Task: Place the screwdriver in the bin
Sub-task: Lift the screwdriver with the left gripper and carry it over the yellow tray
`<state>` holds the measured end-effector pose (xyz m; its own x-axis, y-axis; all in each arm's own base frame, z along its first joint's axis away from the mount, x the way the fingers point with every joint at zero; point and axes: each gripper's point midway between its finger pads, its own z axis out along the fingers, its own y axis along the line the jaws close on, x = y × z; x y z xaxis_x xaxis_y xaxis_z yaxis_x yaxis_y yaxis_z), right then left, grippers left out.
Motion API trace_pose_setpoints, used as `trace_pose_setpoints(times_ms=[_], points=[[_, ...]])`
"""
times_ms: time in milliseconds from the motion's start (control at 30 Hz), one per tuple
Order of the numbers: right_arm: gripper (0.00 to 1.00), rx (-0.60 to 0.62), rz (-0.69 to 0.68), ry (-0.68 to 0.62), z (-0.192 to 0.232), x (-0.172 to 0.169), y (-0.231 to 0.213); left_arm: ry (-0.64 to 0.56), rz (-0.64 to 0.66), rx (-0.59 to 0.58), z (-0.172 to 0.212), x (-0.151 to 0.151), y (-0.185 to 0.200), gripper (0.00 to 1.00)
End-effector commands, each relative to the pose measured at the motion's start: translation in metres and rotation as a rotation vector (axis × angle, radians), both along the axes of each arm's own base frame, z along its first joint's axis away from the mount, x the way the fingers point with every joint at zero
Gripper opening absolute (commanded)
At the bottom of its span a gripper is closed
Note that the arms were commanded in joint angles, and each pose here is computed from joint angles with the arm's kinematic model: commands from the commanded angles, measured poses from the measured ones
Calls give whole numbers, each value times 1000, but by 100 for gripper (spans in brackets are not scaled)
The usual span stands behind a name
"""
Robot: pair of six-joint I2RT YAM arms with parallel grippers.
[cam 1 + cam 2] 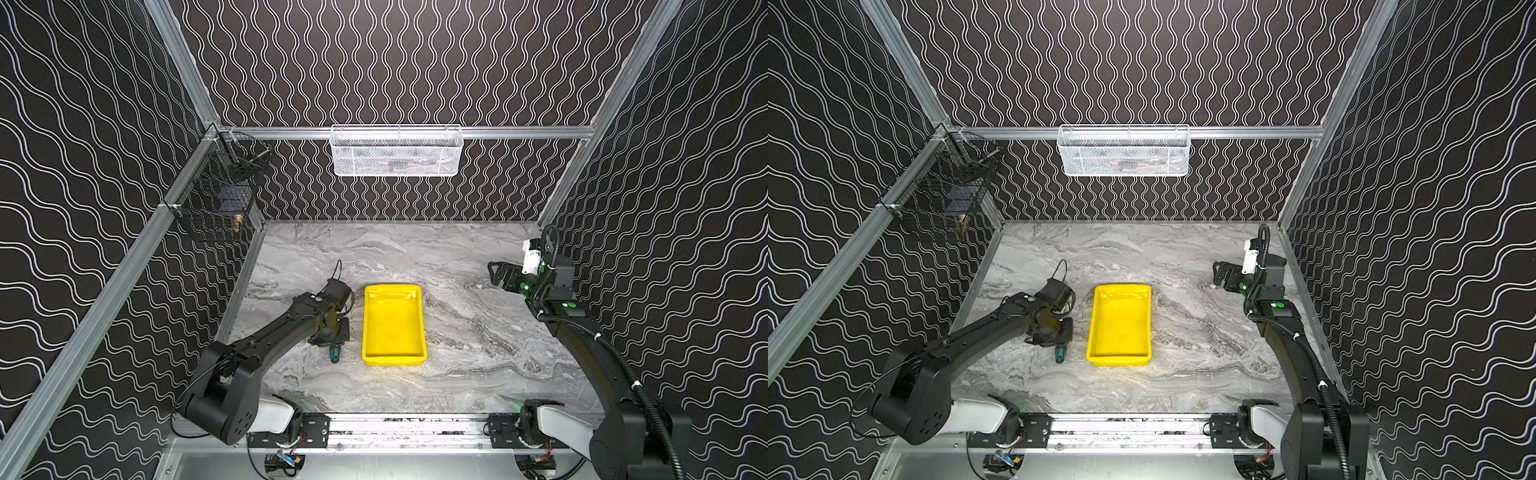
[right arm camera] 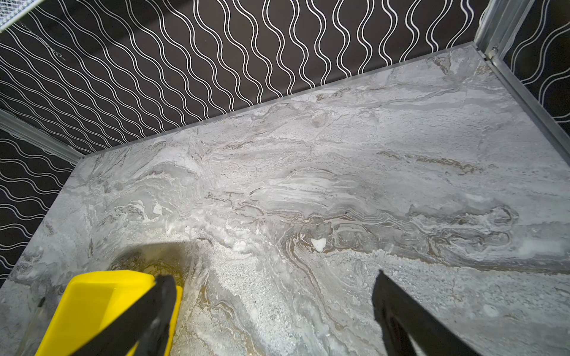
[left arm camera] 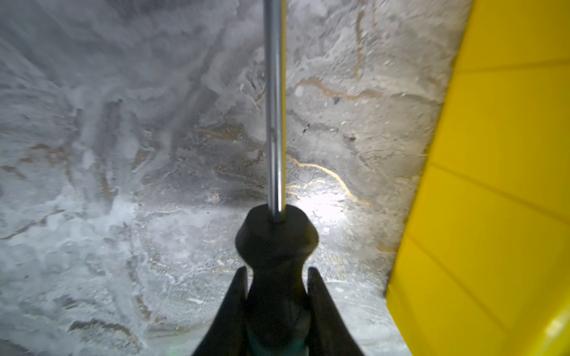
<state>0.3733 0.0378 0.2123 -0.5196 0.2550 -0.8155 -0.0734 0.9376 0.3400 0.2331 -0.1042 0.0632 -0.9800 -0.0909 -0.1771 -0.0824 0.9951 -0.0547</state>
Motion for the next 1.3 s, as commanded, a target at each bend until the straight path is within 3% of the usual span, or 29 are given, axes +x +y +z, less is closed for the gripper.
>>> trace_pose_setpoints(times_ms=[0,300,633,933,1267], points=[[99,-12,3,-11,3,1,0,-6,-22,16,15,-2,1,0],[99,-10,4,-10,3,2,0,-110,-73,-38,63,12,-28,0],[99,-16,0,-11,3,0,-1,-181,-217,-93,86,24,-99,0],[99,-18,1,-7,1,0,-1,-163,-336,-139,67,23,-164,0],[99,-29,-4,-5,-1,-1,-3,-89,-412,-136,10,20,-196,0]])
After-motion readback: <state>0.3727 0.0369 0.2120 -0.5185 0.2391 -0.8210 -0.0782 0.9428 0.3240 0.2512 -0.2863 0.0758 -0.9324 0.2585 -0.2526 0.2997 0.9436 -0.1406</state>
